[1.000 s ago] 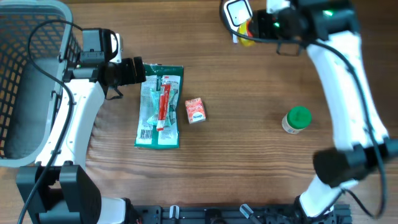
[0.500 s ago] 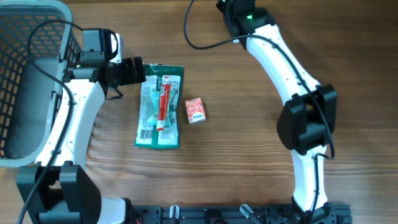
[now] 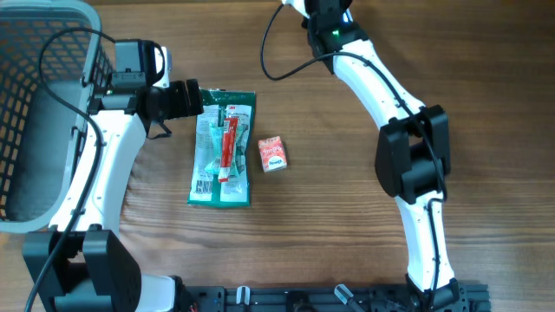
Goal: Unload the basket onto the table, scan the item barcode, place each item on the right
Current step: 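Carry the yellow bottle up to the white scanner with the right gripper, then move the bottle right and set it upright on the table, release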
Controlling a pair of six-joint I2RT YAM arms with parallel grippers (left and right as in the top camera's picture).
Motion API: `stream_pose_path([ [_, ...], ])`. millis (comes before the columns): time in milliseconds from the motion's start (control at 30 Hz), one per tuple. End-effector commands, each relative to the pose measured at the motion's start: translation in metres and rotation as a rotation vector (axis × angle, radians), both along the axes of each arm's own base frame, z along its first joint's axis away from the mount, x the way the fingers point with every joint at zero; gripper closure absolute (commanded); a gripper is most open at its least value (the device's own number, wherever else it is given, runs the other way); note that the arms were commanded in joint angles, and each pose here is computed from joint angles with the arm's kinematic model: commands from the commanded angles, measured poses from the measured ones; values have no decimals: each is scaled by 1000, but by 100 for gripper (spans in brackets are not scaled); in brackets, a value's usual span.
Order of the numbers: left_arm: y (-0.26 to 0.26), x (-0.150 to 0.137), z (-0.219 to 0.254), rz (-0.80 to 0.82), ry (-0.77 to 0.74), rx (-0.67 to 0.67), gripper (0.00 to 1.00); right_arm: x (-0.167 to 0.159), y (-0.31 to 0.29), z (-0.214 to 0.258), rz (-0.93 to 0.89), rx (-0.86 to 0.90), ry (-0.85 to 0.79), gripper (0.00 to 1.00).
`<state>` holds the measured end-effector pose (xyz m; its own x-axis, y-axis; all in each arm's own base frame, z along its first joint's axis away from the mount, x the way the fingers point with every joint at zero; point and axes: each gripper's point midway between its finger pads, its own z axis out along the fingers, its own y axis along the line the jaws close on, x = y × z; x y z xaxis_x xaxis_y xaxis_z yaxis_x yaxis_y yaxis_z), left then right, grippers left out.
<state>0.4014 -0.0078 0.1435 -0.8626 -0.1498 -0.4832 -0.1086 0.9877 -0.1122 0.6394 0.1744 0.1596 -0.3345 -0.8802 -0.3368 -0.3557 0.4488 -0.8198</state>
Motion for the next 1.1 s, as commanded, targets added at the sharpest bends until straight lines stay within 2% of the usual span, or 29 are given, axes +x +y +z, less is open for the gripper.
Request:
stream_pose_path([
  [0, 0, 2, 4, -15, -15, 1, 0, 1, 0, 4, -23, -3, -17, 85],
  [267, 0, 2, 4, -15, -15, 1, 0, -11, 4, -18, -11, 39, 82, 85],
  [500, 0, 2, 4, -15, -15, 1, 0, -19, 10, -31, -42, 160, 129, 84],
  [867, 0, 2, 4, -15, -14, 1, 0, -17, 8, -28, -74, 192, 108, 84],
  [1067, 0, 2, 4, -15, -14, 1, 0, -6, -8, 2, -164, 166, -28, 85],
])
